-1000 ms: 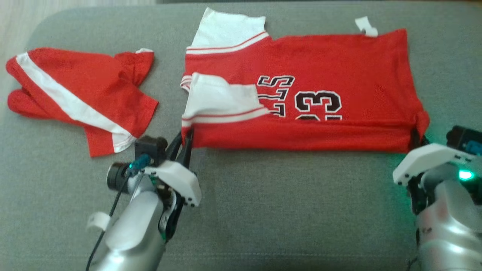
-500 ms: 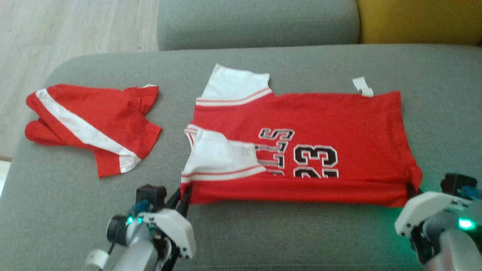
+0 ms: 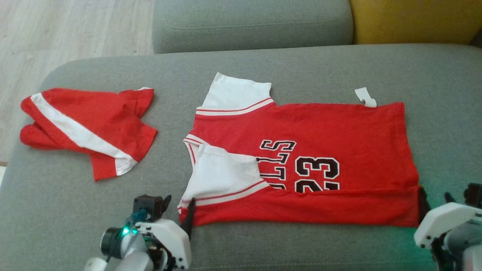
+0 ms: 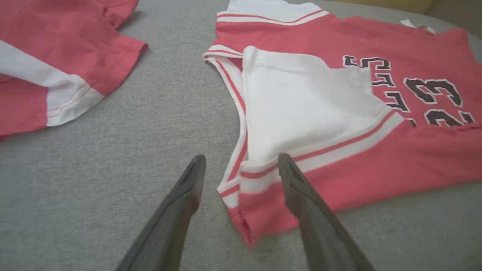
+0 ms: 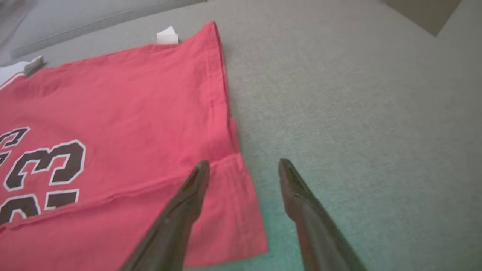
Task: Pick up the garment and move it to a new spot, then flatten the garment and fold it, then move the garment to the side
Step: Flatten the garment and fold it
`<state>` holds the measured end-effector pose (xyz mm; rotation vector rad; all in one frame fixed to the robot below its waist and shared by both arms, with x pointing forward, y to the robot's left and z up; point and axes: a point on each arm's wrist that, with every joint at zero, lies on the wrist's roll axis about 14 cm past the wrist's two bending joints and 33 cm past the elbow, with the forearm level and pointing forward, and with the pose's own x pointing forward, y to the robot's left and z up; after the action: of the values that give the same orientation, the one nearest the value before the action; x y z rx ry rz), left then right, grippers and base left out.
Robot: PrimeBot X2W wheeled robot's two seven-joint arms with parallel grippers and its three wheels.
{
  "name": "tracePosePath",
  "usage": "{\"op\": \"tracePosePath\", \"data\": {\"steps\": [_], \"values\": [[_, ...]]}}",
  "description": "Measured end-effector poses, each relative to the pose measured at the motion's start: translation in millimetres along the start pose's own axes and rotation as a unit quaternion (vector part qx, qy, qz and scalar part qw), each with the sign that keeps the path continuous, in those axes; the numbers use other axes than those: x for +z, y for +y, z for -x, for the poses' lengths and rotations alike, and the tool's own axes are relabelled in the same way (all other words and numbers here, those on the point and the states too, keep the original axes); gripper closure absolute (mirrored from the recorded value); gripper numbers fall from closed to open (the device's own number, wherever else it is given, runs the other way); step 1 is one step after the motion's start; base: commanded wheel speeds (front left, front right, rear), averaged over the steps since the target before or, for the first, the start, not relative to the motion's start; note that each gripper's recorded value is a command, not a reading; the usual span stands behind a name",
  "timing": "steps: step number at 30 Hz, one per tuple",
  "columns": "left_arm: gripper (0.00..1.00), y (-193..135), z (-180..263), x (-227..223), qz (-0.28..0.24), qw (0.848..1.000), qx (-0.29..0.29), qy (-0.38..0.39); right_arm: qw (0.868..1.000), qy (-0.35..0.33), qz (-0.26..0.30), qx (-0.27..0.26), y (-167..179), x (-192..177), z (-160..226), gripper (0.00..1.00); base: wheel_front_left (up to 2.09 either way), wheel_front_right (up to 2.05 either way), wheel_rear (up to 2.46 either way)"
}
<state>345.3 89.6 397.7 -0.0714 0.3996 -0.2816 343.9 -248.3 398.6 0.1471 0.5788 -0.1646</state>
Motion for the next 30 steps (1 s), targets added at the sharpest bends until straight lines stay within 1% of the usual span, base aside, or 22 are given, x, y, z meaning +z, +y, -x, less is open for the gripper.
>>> {"op": "tracePosePath", "data": {"steps": [5, 9, 10, 11, 14, 17, 18, 19, 20, 24, 26, 28, 29, 30], "values": [[0.0, 9.1, -2.6, 2.2, -0.005, 1.0, 0.01, -0.003, 0.999, -0.031, 0.012, -0.011, -6.0, 15.7, 1.4, 0.0, 0.0, 0.0, 0.0], [0.0, 12.7, -8.1, 18.5, -0.005, 0.999, 0.014, -0.036, 0.997, -0.07, 0.016, -0.008, -2.9, 32.2, 0.3, 0.0, 0.0, 0.0, 0.0], [0.0, 12.9, -10.7, 25.7, -0.005, 0.999, 0.013, -0.048, 0.996, -0.083, 0.018, -0.008, -1.7, 38.8, -0.8, 0.0, 0.0, 0.0, 0.0], [0.0, 15.1, -18.1, 45.8, -0.008, 0.997, 0.01, -0.077, 0.994, -0.111, 0.021, -0.003, 2.9, 54.5, -3.5, 0.0, 0.0, 0.0, 0.0], [0.0, 16.2, -33.8, 83.2, -0.023, 0.992, -0.002, -0.122, 0.988, -0.152, 0.025, 0.008, 13.1, 80.1, -8.2, 0.0, 0.0, 0.0, 0.0], [0.0, 11.8, -52.8, 110.9, -0.039, 0.989, -0.025, -0.139, 0.983, -0.182, 0.032, 0.019, 23.3, 100.3, -13.8, 0.0, 0.0, 0.0, 0.0], [0.0, 9.9, -59.7, 117.3, -0.051, 0.988, -0.036, -0.139, 0.981, -0.189, 0.034, 0.021, 25.7, 105.7, -15.9, 0.0, 0.0, 0.0, 0.0], [0.0, 7.0, -75.9, 131.3, -0.065, 0.987, -0.055, -0.133, 0.979, -0.199, 0.039, 0.026, 30.4, 114.8, -21.3, 0.0, 0.0, 0.0, 0.0], [0.0, 5.6, -85.1, 136.9, -0.069, 0.988, -0.065, -0.125, 0.978, -0.203, 0.042, 0.028, 32.8, 119.1, -24.7, 0.0, 0.0, 0.0, 0.0], [0.0, 9.8, -125.4, 157.2, -0.107, 0.986, -0.09, -0.088, 0.973, -0.223, 0.056, 0.028, 37.8, 142.1, -38.5, 0.0, 0.0, 0.0, 0.0], [0.0, 13.9, -147.0, 162.1, -0.101, 0.989, -0.095, -0.058, 0.969, -0.237, 0.06, 0.026, 38.5, 157.2, -45.6, 0.0, 0.0, 0.0, 0.0], [0.0, 14.4, -166.7, 161.3, -0.072, 0.992, -0.103, -0.024, 0.967, -0.246, 0.066, 0.026, 41.1, 169.6, -53.7, 0.0, 0.0, 0.0, 0.0], [0.0, 15.3, -175.4, 158.0, -0.073, 0.992, -0.105, -0.008, 0.966, -0.249, 0.07, 0.027, 42.7, 173.9, -57.4, 0.0, 0.0, 0.0, 0.0], [0.0, 18.3, -183.5, 153.5, -0.09, 0.99, -0.104, 0.009, 0.965, -0.251, 0.074, 0.029, 44.2, 177.2, -61.0, 0.0, 0.0, 0.0, 0.0]]}}
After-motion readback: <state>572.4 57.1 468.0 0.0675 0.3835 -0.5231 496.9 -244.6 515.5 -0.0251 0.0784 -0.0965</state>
